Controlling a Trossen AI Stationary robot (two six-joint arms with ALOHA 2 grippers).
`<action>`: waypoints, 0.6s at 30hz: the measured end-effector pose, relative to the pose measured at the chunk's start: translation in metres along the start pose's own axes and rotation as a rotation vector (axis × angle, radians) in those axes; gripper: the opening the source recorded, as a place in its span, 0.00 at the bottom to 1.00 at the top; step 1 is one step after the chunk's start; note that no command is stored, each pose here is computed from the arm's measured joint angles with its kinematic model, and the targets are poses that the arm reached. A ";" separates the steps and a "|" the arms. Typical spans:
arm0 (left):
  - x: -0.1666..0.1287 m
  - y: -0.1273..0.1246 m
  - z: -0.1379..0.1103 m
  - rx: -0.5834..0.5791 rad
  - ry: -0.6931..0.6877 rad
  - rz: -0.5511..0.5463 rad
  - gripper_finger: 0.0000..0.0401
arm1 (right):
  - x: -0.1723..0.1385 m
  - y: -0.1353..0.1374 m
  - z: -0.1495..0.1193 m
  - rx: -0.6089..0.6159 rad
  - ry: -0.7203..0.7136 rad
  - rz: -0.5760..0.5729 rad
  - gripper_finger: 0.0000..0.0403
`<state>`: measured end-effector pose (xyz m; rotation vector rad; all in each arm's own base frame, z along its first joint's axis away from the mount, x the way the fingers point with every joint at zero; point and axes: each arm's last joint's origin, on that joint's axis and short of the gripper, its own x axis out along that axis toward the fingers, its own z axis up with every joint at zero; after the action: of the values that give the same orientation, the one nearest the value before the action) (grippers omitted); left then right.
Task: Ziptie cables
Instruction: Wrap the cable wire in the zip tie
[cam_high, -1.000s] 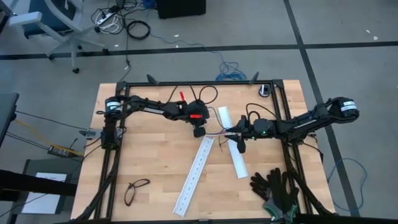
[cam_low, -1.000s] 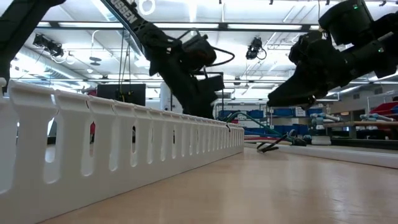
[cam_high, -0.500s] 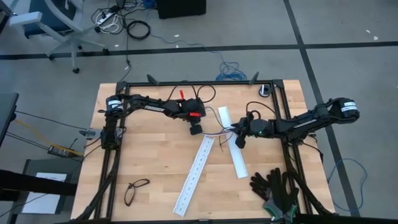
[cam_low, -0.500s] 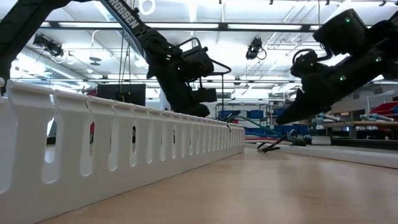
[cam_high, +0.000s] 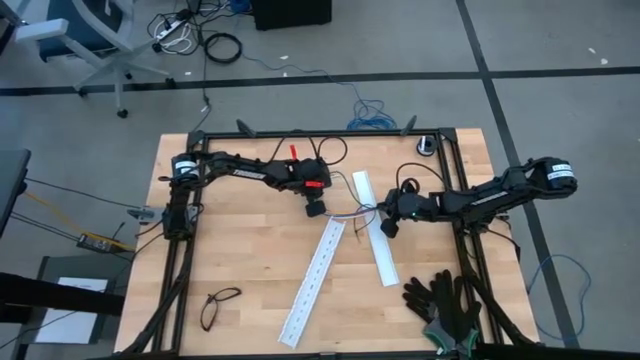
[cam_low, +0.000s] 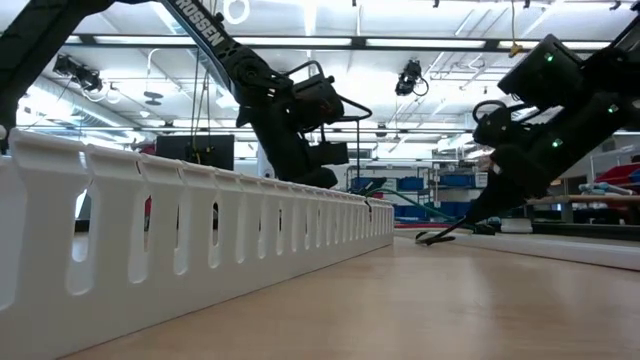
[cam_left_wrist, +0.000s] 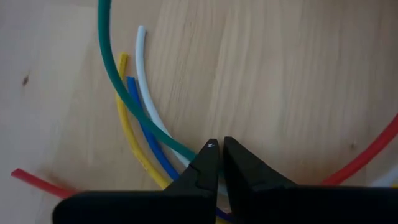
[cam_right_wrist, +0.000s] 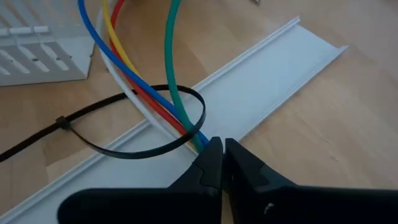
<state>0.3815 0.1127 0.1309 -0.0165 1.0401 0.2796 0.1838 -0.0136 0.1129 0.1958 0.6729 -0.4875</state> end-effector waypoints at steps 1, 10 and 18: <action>0.000 0.000 -0.002 0.002 0.020 0.001 0.00 | 0.001 0.000 0.000 0.000 0.004 -0.004 0.00; -0.011 0.003 -0.025 -0.013 0.289 0.192 0.00 | 0.002 0.000 -0.004 0.006 0.038 0.000 0.00; -0.042 0.008 -0.034 -0.021 0.403 0.267 0.00 | 0.002 0.000 -0.005 -0.003 0.044 0.006 0.00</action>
<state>0.3305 0.1064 0.1504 0.0497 1.4425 0.5454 0.1827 -0.0130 0.1079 0.2058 0.7161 -0.4779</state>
